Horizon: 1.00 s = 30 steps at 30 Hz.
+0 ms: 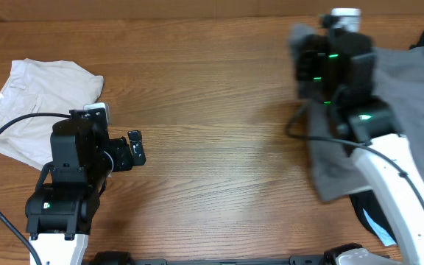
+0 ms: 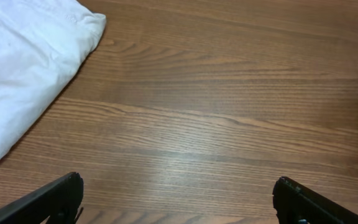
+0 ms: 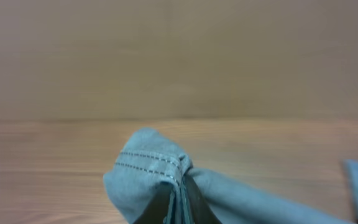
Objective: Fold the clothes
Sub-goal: 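Grasp the grey shorts and drag them left to the table center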
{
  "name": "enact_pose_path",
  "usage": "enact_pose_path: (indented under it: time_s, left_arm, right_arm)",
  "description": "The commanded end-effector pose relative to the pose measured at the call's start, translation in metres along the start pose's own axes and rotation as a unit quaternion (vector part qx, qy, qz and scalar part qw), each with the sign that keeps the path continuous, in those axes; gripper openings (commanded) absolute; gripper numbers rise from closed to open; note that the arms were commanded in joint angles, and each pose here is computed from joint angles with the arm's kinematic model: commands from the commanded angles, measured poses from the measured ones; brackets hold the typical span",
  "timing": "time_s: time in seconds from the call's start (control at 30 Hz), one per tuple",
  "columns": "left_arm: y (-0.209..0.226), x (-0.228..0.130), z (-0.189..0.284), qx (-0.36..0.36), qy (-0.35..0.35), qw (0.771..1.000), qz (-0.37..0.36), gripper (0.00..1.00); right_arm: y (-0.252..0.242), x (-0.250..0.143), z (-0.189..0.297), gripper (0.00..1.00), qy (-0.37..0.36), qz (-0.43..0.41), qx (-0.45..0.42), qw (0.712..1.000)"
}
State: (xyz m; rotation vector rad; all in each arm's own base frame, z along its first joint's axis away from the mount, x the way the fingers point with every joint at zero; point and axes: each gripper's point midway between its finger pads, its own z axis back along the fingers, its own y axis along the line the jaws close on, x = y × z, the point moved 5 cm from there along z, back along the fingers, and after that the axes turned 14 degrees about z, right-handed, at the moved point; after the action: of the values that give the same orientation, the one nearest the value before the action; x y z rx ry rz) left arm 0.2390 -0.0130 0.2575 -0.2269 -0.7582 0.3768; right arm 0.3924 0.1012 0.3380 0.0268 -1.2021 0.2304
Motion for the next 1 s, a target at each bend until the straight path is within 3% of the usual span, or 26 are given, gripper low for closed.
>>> enact_pose_path:
  time_s: [0.0,0.2,0.27,0.37,0.4,0.43,0.7,0.97]
  left_arm:
    - [-0.005,0.008,0.006,-0.012,-0.012,1.0,0.002,1.0]
    - [-0.006,0.008,0.006,-0.012,-0.012,1.0,0.002,1.0]
    - [-0.005,0.008,0.006,-0.012,-0.012,1.0,0.002,1.0]
    - [-0.005,0.007,0.006,-0.012,-0.012,1.0,0.003,1.0]
    - [-0.005,0.007,0.006,-0.012,-0.012,1.0,0.003,1.0]
    - [-0.006,0.007,0.006,-0.014,-0.011,1.0,0.003,1.0]
    - [-0.014,0.004,-0.001,-0.044,0.016,0.999,0.023,1.0]
    - [-0.037,-0.022,-0.044,-0.102,0.154,0.981,0.06,1.0]
  right_arm:
    - [0.051,0.017,-0.013,0.04,-0.045,-0.033,0.072,0.996]
    - [0.098,0.041,-0.057,0.06,-0.168,-0.074,0.109,0.977]
    - [0.1,0.037,-0.073,0.15,-0.179,-0.092,0.101,0.974]
    - [0.097,0.017,-0.089,0.45,-0.144,-0.092,0.078,0.982]
    - [0.092,0.007,-0.093,0.7,-0.12,-0.08,0.07,0.987]
    - [0.084,-0.001,-0.096,1.0,-0.099,-0.059,0.06,0.991]
    - [0.004,-0.027,-0.07,1.0,0.018,-0.028,-0.035,0.999]
    - [-0.083,-0.056,-0.011,1.0,0.126,-0.058,-0.12,0.983]
